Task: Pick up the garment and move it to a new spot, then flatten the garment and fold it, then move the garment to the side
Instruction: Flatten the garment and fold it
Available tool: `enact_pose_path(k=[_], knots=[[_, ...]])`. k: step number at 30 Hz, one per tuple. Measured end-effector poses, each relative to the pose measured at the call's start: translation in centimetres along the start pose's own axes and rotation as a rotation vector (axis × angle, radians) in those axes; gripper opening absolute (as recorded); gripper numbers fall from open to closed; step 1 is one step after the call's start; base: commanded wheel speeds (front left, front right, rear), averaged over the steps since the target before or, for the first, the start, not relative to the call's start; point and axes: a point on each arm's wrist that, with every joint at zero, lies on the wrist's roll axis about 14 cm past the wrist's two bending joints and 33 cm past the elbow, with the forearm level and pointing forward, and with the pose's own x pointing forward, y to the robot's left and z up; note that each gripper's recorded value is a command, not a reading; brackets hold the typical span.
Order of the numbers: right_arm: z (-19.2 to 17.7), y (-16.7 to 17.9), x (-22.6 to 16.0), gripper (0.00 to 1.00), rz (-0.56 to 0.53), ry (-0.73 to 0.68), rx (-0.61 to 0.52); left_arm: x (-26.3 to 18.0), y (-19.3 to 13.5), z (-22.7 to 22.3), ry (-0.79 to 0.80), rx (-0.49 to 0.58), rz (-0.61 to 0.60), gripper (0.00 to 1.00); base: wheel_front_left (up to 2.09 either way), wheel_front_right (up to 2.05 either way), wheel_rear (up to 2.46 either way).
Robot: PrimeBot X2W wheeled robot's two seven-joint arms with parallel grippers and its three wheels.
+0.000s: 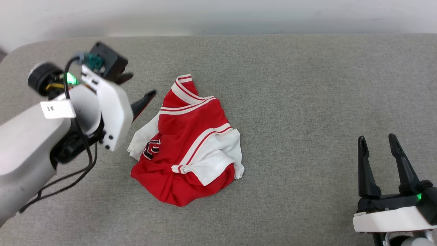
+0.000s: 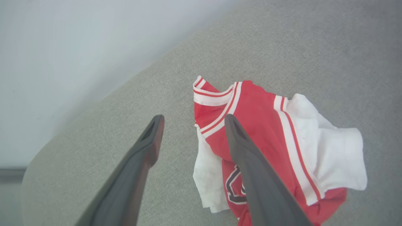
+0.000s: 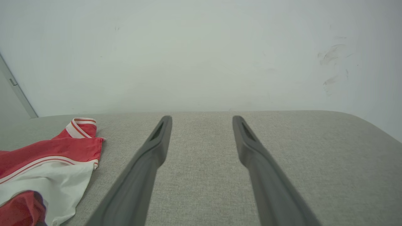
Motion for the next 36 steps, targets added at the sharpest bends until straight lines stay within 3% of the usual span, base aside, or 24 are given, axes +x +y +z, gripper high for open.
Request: enact_pose_path(k=[8,15,24,30,35,36], knots=[[-0.2,-0.4,0.0,1.0,-0.011,0.006,-0.002,1.7,-4.6,4.4,-0.022,0.092,-0.158,1.0,0.0,0.0,0.0],[-0.3,-1.4,0.0,1.0,-0.04,0.008,-0.012,4.6,-10.6,1.8,0.17,0.146,-0.36,1.0,0.0,0.0,0.0],[-0.7,-3.2,0.1,1.0,-0.091,0.018,-0.025,6.7,-15.2,-4.2,0.422,0.18,-0.508,1.0,0.0,0.0,0.0],[-1.4,-4.1,0.1,1.0,-0.116,0.038,-0.026,6.2,-17.2,-9.7,0.602,0.212,-0.577,1.0,0.0,0.0,0.0],[-1.7,-4.5,0.3,1.0,-0.125,0.045,-0.027,6.7,-17.2,-11.1,0.645,0.223,-0.576,1.0,0.0,0.0,0.0],[-1.8,-4.5,0.2,1.0,-0.125,0.047,-0.028,6.7,-17.2,-11.2,0.646,0.22,-0.576,0.74,0.0,0.0,0.0]])
